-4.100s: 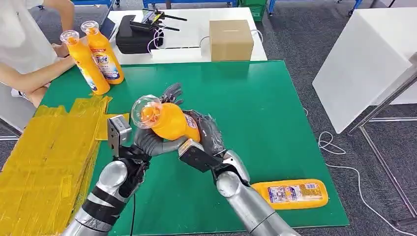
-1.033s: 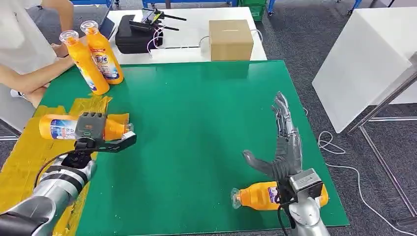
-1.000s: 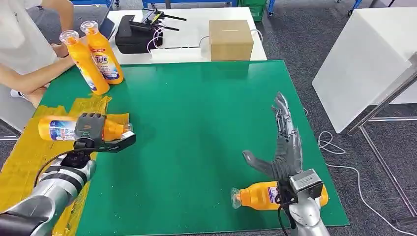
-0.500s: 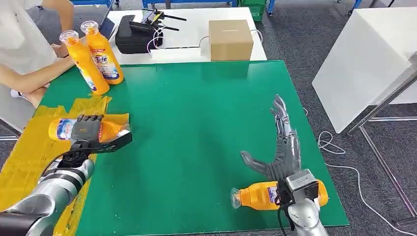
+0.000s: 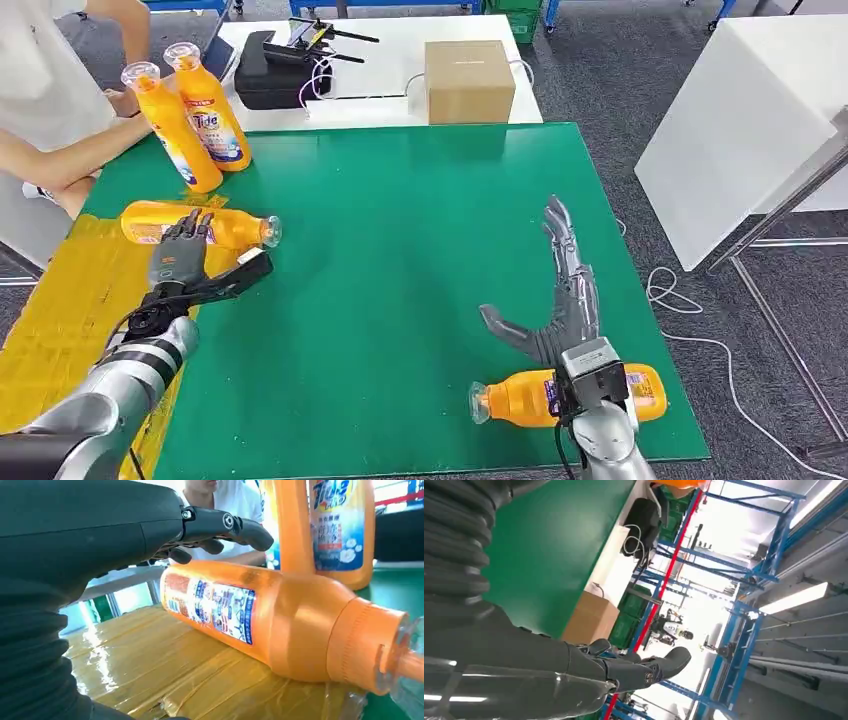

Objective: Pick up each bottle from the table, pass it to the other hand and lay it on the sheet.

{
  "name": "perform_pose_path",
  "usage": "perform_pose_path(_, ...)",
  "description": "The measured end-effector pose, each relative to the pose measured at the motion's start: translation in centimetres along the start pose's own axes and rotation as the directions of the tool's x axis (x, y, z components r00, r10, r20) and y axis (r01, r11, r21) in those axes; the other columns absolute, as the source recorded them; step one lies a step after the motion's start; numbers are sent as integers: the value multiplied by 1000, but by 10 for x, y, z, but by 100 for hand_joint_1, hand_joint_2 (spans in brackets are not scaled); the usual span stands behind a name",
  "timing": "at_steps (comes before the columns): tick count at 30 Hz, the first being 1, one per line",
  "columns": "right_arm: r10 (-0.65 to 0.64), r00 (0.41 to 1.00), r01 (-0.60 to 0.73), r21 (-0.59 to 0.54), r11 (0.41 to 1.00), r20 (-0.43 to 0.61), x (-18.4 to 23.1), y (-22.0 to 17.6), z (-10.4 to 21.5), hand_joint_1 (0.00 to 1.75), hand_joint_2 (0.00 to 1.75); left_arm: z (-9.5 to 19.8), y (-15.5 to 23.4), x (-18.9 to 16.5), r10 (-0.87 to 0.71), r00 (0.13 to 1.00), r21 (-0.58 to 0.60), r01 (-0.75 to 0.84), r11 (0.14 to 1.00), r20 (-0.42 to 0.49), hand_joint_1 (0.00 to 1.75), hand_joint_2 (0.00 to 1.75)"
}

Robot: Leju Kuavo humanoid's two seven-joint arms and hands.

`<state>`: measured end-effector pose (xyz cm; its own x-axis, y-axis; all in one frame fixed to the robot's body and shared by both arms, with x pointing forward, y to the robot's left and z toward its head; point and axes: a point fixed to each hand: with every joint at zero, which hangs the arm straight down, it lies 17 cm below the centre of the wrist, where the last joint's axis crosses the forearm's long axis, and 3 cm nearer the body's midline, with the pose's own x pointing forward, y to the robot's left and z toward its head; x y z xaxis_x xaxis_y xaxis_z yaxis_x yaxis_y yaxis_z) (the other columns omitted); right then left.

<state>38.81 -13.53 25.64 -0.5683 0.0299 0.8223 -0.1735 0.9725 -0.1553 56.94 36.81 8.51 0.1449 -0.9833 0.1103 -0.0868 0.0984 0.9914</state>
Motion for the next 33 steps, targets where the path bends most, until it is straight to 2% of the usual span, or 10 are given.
perform_pose_path(7, 1, 1000, -1, 0, 1000, -7, -3, 1, 1, 0, 175, 0, 3, 3, 30, 1000, 16, -31, 999, 4, 0, 175)
perform_pose_path(14, 18, 1000, -18, -17, 1000, -20, -7, -2, 3, 0, 175, -1, 53, 28, 311, 940, 189, -334, 923, 140, 0, 175)
perform_pose_path(17, 36, 999, -37, -31, 999, -41, -13, -3, 12, 0, 175, 8, 76, 33, 526, 826, 216, -562, 799, 201, 0, 175)
perform_pose_path(18, 57, 997, -59, -40, 997, -47, -14, -5, 17, 0, 175, 12, 107, 42, 660, 698, 216, -715, 665, 279, 0, 175)
perform_pose_path(20, 100, 993, -103, -44, 994, -58, -16, -7, 26, 0, 175, 28, 145, 55, 787, 483, 160, -874, 458, 384, 0, 175)
perform_pose_path(22, 147, 987, -150, -33, 988, -63, -18, -7, 32, 0, 175, 47, 180, 64, 798, 373, 129, -926, 356, 473, 0, 175)
perform_pose_path(25, 316, 946, -313, 51, 949, -70, -28, -1, 41, 0, 175, 74, 204, 75, 798, 257, 53, -960, 274, 545, 0, 175)
perform_pose_path(28, 425, 903, -408, 192, 892, -56, -40, 15, 60, 0, 175, 91, 202, 78, 805, 245, 26, -961, 274, 541, 0, 175)
perform_pose_path(31, 446, 895, -421, 280, 862, -26, -40, 27, 80, 0, 175, 103, 187, 73, 840, 193, -10, -973, 230, 507, 0, 175)
perform_pose_path(33, 394, 919, -369, 335, 867, -7, -33, 35, 91, 0, 175, 107, 180, 70, 854, 163, -29, -979, 204, 494, 0, 175)
